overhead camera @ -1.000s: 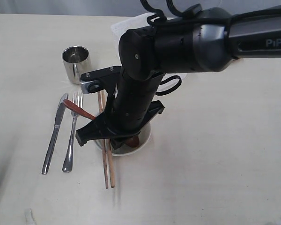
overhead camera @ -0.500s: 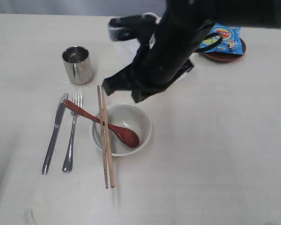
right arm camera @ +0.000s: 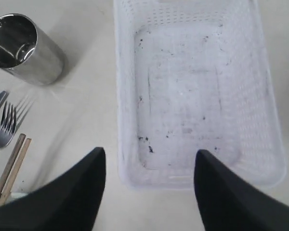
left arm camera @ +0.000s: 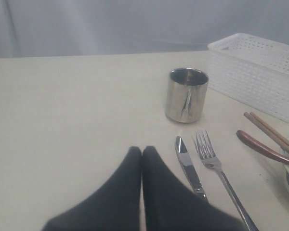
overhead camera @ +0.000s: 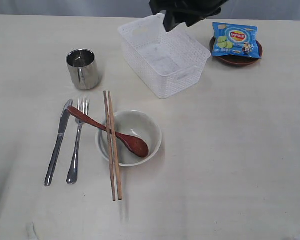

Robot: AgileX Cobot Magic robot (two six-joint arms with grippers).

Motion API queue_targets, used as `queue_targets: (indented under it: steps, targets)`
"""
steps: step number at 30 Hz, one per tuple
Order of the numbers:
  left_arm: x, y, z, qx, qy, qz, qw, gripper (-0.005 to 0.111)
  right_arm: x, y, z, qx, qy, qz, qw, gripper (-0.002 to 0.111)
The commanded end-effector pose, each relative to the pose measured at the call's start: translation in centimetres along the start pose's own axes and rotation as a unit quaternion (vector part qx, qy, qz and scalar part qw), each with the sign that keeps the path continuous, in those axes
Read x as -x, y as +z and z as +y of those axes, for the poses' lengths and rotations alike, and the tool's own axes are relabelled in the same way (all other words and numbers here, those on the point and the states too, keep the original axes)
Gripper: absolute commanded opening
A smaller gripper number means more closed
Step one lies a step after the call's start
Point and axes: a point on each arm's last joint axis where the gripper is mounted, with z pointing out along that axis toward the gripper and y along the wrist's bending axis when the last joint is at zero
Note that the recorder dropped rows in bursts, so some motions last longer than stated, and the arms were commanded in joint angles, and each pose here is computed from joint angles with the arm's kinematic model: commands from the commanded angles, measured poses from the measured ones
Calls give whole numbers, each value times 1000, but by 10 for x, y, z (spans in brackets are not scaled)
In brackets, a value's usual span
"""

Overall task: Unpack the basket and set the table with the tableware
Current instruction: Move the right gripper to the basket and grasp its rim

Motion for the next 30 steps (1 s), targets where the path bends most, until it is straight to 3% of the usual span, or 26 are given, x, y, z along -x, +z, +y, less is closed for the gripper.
queue_targets:
  steps: [1, 12, 14, 16, 18, 19, 24, 30]
  targets:
    - [0, 0, 0, -1, 3, -5, 1000, 0, 14, 42, 17, 16, -21, 35, 999, 56]
    - [0, 0, 0, -1, 3, -5, 1000, 0, 15, 124, 23, 9, -47, 114, 992, 54]
    - [0, 0, 0, -1, 3, -5, 1000, 0, 11, 135, 22, 9, -46, 124, 991, 44]
    - [0, 0, 0, -1, 3, -5, 1000, 0, 8, 143, 21, 6, -54, 134, 990, 25]
    - [0, 0, 0, -1, 3, -5, 1000, 0, 8, 144, 18, -6, -75, 132, 988, -1]
    - [0, 0, 0, -1, 3, -5, 1000, 0, 9, 143, 17, -14, -82, 128, 988, 0]
    - [0, 0, 0, -1, 3, -5, 1000, 0, 37, 95, 9, -76, -121, 67, 987, 0]
    - [0, 0, 0, -1, 3, -5, 1000, 0, 71, 4, -18, -126, -91, -36, 987, 0]
